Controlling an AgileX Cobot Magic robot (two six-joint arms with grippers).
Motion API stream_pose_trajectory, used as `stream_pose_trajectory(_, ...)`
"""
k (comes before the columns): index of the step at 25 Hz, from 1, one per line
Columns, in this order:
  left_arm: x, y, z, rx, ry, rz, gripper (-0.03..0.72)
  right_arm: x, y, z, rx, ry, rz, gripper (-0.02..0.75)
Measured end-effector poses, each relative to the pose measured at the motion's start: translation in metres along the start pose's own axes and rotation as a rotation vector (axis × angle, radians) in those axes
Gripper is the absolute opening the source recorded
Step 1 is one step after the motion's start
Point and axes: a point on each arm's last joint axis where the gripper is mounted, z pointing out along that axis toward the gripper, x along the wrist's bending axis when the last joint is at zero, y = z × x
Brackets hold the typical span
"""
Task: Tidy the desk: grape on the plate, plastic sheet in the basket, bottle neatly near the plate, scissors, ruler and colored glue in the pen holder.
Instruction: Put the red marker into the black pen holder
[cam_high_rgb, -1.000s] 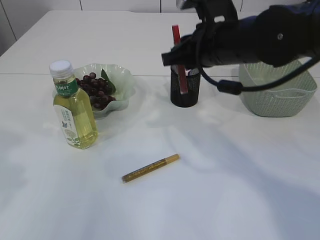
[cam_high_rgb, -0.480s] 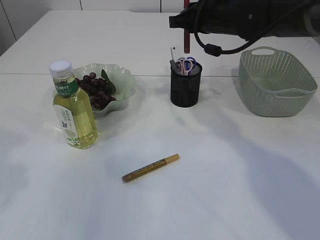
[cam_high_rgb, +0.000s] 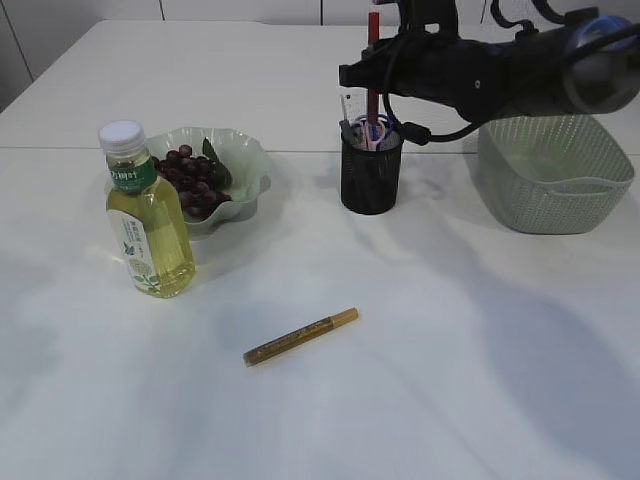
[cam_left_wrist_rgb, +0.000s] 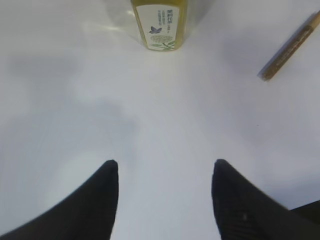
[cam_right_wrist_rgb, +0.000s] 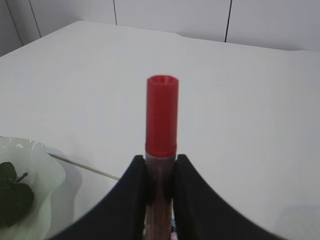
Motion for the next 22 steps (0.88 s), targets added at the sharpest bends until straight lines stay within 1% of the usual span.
stream_pose_trajectory(10,0.0004,0.0006,0.0,-0.007,0.005,0.003,0.434,0.0002,-0.002,0.0011,0.002,0.002,-0.017,0.157)
stream_pose_trajectory(12,0.0004,0.0006,0.0,-0.007,0.005,0.003,0.434,0.0002,-0.002,0.0011,0.002,0.002,-0.018,0.18)
stream_pose_trajectory(17,0.0004,0.0006,0.0,-0.007,0.005,0.003,0.434,0.0003,-0.0021,0.0011,0.008,0.003,-0.02,0.293)
stream_pose_trajectory(22,0.0004,0.0006,0.0,-0.007,0.005,0.003,0.434,-0.0014,-0.008,0.0009,0.073,0.005,-0.019,0.316)
